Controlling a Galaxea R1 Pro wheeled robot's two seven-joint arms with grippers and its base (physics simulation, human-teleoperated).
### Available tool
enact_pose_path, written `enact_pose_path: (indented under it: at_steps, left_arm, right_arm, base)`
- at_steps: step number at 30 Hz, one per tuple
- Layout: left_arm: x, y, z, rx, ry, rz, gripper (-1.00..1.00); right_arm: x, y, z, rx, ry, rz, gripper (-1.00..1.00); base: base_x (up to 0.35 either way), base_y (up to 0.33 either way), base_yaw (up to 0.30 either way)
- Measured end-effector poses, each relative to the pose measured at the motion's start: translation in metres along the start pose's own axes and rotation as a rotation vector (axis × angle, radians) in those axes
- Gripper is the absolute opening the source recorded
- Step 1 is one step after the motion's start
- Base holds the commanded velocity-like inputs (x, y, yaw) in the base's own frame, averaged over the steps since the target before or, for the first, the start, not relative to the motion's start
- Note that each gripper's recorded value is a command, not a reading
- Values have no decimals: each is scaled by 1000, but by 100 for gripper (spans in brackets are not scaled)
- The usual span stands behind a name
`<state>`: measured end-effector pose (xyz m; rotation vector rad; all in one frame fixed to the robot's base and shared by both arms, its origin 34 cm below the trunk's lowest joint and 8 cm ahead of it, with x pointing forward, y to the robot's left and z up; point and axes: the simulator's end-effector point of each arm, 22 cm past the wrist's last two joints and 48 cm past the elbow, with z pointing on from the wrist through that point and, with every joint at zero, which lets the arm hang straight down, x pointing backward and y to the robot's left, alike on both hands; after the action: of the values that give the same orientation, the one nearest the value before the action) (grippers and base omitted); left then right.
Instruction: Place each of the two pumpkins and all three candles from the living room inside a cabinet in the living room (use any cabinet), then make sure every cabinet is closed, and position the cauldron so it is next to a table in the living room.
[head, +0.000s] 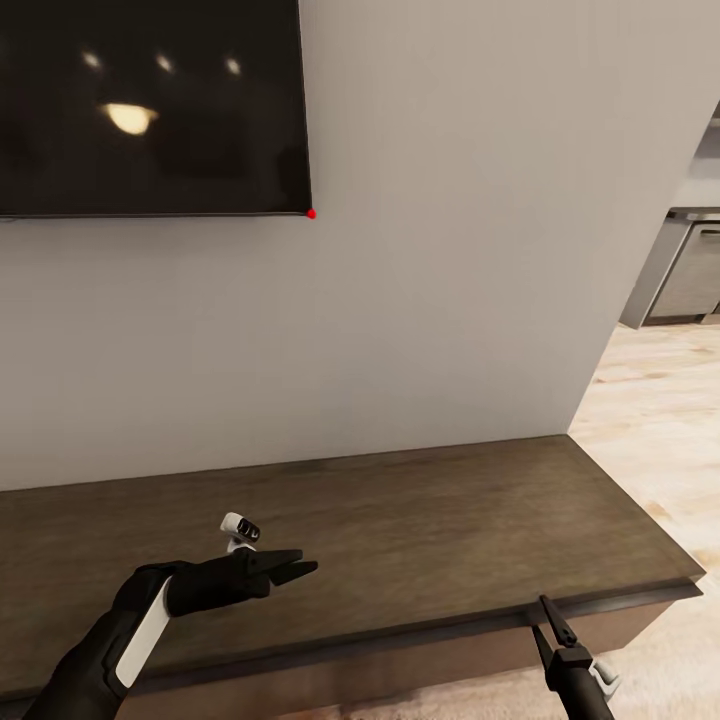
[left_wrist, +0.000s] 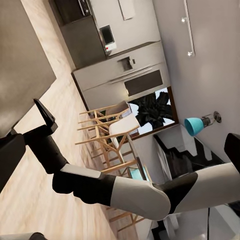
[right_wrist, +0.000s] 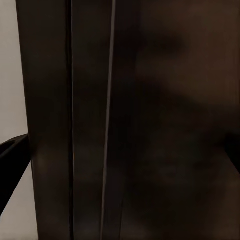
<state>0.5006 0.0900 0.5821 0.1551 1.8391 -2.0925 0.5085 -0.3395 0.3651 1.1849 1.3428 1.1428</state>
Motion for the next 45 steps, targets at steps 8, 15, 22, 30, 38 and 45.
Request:
enact_pose_path:
  at_steps: [8, 15, 22, 30, 38, 45]
  left_arm:
    - [0, 0, 0, 0, 0, 0, 100]
    - [0, 0, 0, 0, 0, 0, 100]
    - [0, 0, 0, 0, 0, 0, 100]
    - [0, 0, 0, 0, 0, 0, 100]
    - [0, 0, 0, 0, 0, 0, 100]
    - [0, 0, 0, 0, 0, 0, 100]
  right_arm:
    - [-1, 3, 3, -9, -3, 4, -100]
    - [-1, -1, 2, 5, -5, -5, -100]
    - [-1, -1, 2, 5, -5, -5, -100]
    - [1, 1, 2, 1, 3, -5, -100]
    - [1, 1, 2, 0, 3, -6, -100]
    - [1, 1, 2, 0, 3, -5, -100]
  base:
    - [-34, 0, 0]
    - [-23, 0, 0]
    - [-3, 0, 0]
    - [-69, 0, 0]
    - [-3, 0, 0]
    - [0, 0, 0]
